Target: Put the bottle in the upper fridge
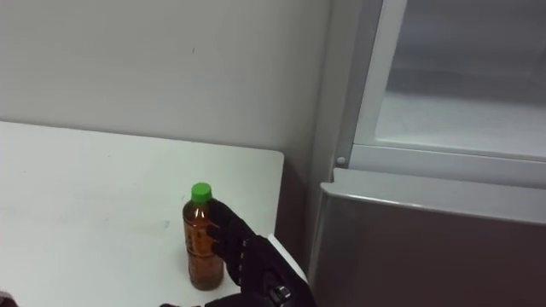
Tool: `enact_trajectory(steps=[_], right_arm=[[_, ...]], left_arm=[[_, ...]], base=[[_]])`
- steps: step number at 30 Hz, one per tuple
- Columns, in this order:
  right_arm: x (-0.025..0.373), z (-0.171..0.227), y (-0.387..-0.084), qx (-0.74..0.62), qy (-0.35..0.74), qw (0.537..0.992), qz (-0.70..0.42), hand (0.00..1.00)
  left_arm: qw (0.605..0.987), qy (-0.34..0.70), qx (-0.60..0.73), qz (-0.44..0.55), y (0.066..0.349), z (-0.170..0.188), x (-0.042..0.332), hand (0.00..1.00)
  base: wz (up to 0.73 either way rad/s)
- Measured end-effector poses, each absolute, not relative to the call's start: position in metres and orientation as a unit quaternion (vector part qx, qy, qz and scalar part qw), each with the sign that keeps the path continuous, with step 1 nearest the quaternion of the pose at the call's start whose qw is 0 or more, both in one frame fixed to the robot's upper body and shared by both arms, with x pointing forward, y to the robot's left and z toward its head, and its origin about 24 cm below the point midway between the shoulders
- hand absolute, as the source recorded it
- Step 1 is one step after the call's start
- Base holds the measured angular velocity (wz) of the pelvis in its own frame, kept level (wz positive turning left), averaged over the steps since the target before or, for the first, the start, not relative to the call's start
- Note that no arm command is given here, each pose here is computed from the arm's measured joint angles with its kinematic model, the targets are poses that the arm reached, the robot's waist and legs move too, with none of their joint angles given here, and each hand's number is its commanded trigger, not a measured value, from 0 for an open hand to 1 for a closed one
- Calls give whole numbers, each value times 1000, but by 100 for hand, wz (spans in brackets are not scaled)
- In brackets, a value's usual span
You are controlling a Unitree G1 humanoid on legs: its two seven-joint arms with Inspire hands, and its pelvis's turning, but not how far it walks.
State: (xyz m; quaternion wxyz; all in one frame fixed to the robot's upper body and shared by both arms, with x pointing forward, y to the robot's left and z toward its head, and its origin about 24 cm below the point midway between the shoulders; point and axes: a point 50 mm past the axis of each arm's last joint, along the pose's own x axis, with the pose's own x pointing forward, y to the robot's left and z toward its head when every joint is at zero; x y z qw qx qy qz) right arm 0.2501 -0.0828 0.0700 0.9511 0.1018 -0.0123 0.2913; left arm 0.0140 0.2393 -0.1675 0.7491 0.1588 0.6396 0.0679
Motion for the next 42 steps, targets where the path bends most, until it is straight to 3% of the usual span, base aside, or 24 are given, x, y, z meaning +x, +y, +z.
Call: enact_trajectory(steps=[16, 27, 42], right_arm=[[262, 86, -81, 67, -46, 964, 255, 0], [281, 123, -79, 54, -124, 967, 216, 0], [286, 141, -101, 66, -165, 976, 124, 0]], left_arm=[[740, 650, 154, 80, 243, -167, 4, 0], [735, 656, 140, 96, 243, -167, -2, 0], [733, 659, 140, 93, 240, -167, -6, 0]], base=[[6], [3], [2]])
